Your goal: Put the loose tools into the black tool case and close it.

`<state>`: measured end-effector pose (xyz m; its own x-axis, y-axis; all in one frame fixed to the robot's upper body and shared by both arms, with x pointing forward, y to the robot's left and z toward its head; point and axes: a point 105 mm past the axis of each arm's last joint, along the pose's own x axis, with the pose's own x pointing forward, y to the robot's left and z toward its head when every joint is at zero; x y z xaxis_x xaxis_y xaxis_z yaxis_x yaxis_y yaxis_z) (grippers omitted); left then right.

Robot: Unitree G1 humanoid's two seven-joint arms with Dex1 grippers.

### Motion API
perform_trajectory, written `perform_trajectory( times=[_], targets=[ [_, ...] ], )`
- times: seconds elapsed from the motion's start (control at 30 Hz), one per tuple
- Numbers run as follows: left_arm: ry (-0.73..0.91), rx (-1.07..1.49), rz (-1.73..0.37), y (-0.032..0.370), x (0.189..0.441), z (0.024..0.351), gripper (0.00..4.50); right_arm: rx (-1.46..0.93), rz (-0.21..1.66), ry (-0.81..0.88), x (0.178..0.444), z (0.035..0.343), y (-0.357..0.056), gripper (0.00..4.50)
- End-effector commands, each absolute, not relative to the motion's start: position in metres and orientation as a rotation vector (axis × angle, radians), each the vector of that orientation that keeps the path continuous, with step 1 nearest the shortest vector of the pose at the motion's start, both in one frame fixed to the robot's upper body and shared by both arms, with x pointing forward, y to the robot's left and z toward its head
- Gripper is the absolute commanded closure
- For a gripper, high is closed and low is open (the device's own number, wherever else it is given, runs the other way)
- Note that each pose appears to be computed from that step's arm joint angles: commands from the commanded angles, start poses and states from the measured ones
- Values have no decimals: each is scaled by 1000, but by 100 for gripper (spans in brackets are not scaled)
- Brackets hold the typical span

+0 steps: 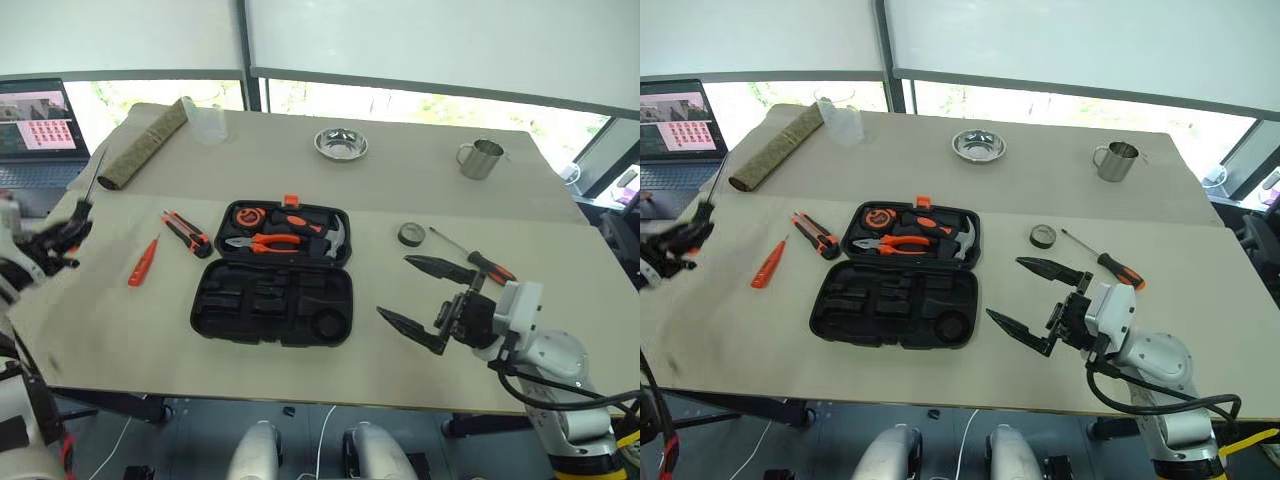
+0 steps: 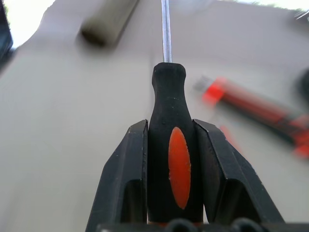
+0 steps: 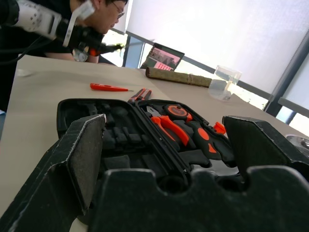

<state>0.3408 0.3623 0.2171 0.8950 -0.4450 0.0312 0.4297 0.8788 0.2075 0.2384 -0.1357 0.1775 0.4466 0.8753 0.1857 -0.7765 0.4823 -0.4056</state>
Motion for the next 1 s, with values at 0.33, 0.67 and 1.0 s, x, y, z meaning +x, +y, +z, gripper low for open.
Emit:
perform_trajectory(
  times=[0.33,0.67,1.0],
  targets=[
    [124,892,-1288,188,325,147,359,-350,1179,-220,233,169,-158,0],
    [181,1005,-1231,190,345,141,359,-321,1154,-212,221,160,-157,0],
    [194,1074,-1204,192,364,128,359,-304,1155,-222,219,156,-153,0]
  ],
)
